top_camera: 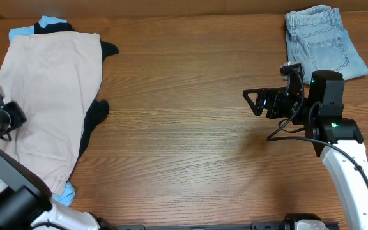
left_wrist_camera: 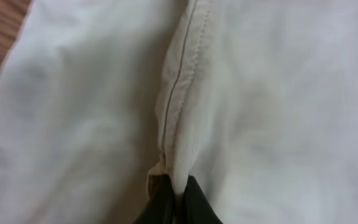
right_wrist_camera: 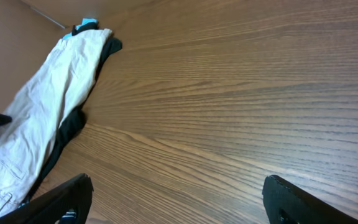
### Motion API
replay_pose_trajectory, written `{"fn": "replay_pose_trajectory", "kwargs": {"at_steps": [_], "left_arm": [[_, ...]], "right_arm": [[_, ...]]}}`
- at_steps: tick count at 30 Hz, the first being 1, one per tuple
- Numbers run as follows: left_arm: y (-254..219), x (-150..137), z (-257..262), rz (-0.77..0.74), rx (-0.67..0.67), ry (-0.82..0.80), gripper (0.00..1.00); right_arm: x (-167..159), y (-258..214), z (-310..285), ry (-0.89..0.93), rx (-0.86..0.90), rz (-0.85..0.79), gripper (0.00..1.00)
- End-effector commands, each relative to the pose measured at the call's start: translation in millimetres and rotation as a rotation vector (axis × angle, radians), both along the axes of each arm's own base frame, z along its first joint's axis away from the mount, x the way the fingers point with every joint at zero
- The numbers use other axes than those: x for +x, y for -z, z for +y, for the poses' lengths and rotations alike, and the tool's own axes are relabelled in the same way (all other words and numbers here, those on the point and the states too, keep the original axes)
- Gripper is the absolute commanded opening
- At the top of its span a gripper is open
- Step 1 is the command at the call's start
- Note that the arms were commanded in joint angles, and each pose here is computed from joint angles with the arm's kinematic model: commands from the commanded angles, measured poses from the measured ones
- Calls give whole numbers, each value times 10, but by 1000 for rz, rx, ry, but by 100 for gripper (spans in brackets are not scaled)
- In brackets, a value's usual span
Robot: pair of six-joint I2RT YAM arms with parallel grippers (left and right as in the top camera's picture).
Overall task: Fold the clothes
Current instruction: 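Reach the left gripper to the beige shorts and grasp them, then drag the beige shorts with the left gripper toward table center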
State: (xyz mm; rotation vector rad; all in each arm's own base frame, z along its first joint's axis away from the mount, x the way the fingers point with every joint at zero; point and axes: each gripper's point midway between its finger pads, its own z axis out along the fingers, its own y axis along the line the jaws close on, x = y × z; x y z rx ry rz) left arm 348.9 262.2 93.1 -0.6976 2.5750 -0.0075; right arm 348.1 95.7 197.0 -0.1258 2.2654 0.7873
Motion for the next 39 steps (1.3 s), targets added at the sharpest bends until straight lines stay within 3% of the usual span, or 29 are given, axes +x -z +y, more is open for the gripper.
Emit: {"fn": "replay_pose_trajectory", "kwargs": {"at_steps": [1,4,9,19,25,30,34,39], "left_arm": [[-602,317,-545,-188,-136,71,4],[-837,411,-1214,-224,-237,224,4],[-992,448,-2469,-176,-297,515,4],[-794,211,-4974,-153,-359,1099,4],[-342,-89,-5953,-109,-399,1255,4],[-221,-263,-6362,-134,-436,1353,7],[-509,-237,-6476,-189,-489,1383,18],[-1242,39,-6373,-256,-531,1348,79]], "right_arm": [[38,-105,14,7,20,-15,89],[32,-125,-43,32,37,-4,88],[-1,-240,-242,91,38,-1,88],[-125,-490,-838,274,38,14,89],[-211,-429,-1091,343,27,45,89],[-222,-418,-1125,345,16,44,89],[-214,-428,-1128,344,14,37,90],[-220,-422,-1124,343,16,41,91]]}}
